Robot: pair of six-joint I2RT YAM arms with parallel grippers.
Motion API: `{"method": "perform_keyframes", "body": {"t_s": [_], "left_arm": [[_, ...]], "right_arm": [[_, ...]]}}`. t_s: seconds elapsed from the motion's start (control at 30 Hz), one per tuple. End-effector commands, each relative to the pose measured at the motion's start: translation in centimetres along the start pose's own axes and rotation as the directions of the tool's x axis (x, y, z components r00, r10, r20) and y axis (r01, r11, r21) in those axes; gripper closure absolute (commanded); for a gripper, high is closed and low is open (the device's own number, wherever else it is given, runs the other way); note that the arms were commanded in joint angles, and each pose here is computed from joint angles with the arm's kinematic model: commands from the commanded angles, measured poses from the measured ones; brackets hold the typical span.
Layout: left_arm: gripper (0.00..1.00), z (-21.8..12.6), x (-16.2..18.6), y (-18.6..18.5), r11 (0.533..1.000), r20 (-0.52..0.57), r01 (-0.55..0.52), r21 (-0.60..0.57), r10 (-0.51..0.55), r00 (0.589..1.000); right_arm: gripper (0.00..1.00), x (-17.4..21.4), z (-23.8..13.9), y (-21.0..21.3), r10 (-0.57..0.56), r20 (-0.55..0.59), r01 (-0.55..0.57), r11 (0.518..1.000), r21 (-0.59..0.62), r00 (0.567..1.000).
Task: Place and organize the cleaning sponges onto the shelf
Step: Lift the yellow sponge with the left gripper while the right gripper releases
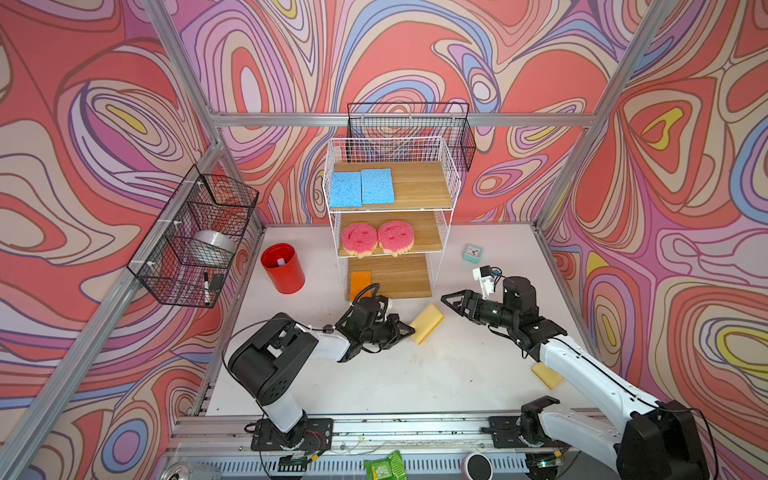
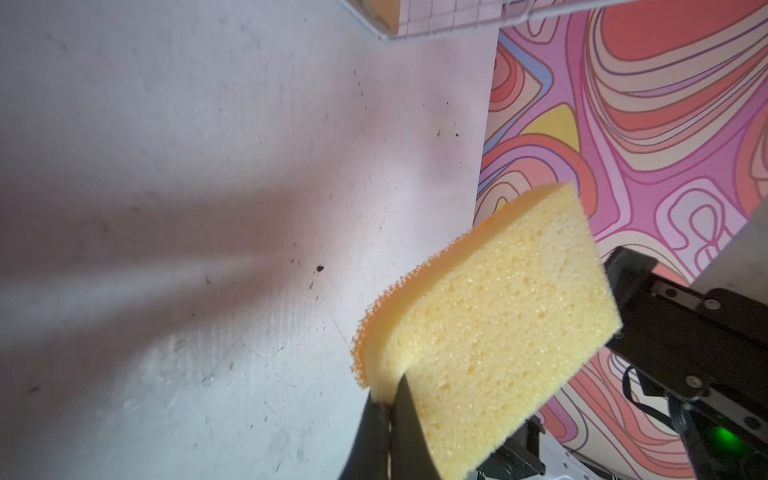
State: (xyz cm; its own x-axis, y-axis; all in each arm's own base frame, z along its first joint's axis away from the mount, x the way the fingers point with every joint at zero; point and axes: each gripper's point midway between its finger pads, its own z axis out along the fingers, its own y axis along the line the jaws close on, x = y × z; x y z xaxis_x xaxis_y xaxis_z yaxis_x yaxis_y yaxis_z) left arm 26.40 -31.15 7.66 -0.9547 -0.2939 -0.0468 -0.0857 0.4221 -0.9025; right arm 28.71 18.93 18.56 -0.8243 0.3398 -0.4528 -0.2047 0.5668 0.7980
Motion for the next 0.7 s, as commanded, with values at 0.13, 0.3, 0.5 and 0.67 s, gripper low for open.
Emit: {"method": "perform_keyframes", "body": {"t_s": [0.13,0.3,0.5,0.67], "left_arm": [[1.0,-0.9,-3.0,-0.8,0.998,0.163,0.052,0.027,-0.056,0.985],[1.0,-0.7,-3.3,-1.8,0.998,0.159,0.048,0.039,-0.054,0.986],[1.0,-1.0,-3.1,-2.6,0.999,0.149,0.031,0.042,-0.037,0.988],[1.0,-0.9,-2.5,-3.0,0.998,0.131,0.027,0.056,-0.034,0.991]], "right_arm": [[0.23,2.2,2.0,-0.6,0.001,-0.047,0.002,0.999,0.044,0.999],[0.25,3.7,4.0,-1.1,-0.004,-0.089,0.012,0.996,0.091,0.996],[0.3,3.4,5.6,-1.6,0.004,-0.091,0.004,0.995,0.098,0.996],[0.38,2.8,6.9,-1.8,0.002,-0.09,0.007,0.995,0.099,0.996]]}}
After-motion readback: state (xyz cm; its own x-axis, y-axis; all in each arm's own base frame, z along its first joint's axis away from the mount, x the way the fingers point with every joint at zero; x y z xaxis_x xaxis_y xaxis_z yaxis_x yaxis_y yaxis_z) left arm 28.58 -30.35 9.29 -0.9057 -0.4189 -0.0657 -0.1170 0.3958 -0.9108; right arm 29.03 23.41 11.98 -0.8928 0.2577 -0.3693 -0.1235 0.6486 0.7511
